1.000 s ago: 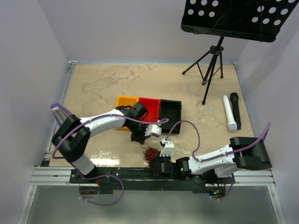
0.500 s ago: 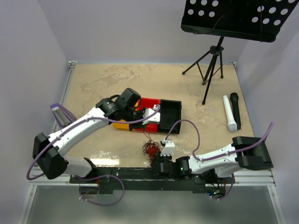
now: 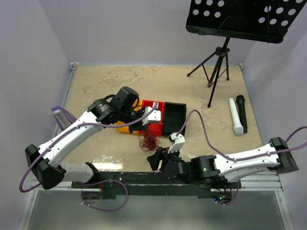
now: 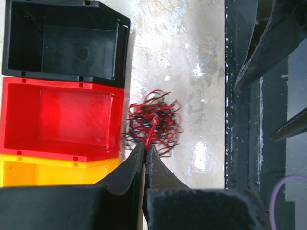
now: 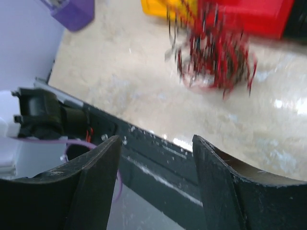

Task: Untangle the cables
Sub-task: Untie the cable.

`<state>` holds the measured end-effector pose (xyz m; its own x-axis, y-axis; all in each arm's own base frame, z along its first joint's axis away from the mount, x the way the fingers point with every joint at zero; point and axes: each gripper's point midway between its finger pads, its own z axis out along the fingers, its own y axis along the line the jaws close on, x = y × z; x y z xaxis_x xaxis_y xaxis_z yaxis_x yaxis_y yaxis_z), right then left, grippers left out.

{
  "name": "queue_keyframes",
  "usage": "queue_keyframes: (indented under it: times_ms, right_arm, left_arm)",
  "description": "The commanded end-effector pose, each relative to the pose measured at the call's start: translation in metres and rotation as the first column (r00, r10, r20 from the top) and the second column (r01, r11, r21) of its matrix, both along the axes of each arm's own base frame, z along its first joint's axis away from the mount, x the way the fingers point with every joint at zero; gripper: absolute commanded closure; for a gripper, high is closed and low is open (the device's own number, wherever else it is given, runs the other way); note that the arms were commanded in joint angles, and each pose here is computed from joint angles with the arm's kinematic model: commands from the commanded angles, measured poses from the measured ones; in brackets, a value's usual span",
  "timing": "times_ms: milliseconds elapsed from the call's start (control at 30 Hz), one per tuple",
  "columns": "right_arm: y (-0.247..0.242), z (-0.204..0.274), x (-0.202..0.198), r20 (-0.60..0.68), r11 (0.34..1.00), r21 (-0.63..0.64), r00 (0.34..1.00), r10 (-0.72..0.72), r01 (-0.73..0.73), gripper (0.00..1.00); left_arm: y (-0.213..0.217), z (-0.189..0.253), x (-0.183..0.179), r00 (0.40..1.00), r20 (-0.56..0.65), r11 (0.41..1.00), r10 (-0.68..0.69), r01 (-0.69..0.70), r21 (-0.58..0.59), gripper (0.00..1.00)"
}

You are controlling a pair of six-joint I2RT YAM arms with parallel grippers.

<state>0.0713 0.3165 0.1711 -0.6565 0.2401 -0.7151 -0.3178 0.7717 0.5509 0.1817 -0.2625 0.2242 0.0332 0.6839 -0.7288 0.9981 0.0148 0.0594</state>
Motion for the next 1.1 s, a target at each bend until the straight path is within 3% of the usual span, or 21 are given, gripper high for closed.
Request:
queue_keyframes:
  times_ms: [0,500,1067]
  right_arm:
    - [-0.016,0.041,0.03,0.203,0.993,-0.039,0.974,-0.103,0.114,0.34]
    - [-0.009,0.072,0.058,0.473,0.971,-0.051,0.862,-0.182,0.232,0.38]
    - [0.013,0.09,0.11,0.555,0.98,-0.019,0.817,-0.154,0.198,0.4]
  left_arm:
    - [-0.002,0.027,-0.011,1.0,-0.02,0.998,0.003,-0.004,-0.067,1.0]
    - [-0.008,0.057,-0.031,0.994,-0.101,0.992,-0.038,0.025,-0.127,1.0]
    - [-0.013,0.088,-0.042,0.989,-0.136,0.984,-0.057,0.032,-0.178,1.0]
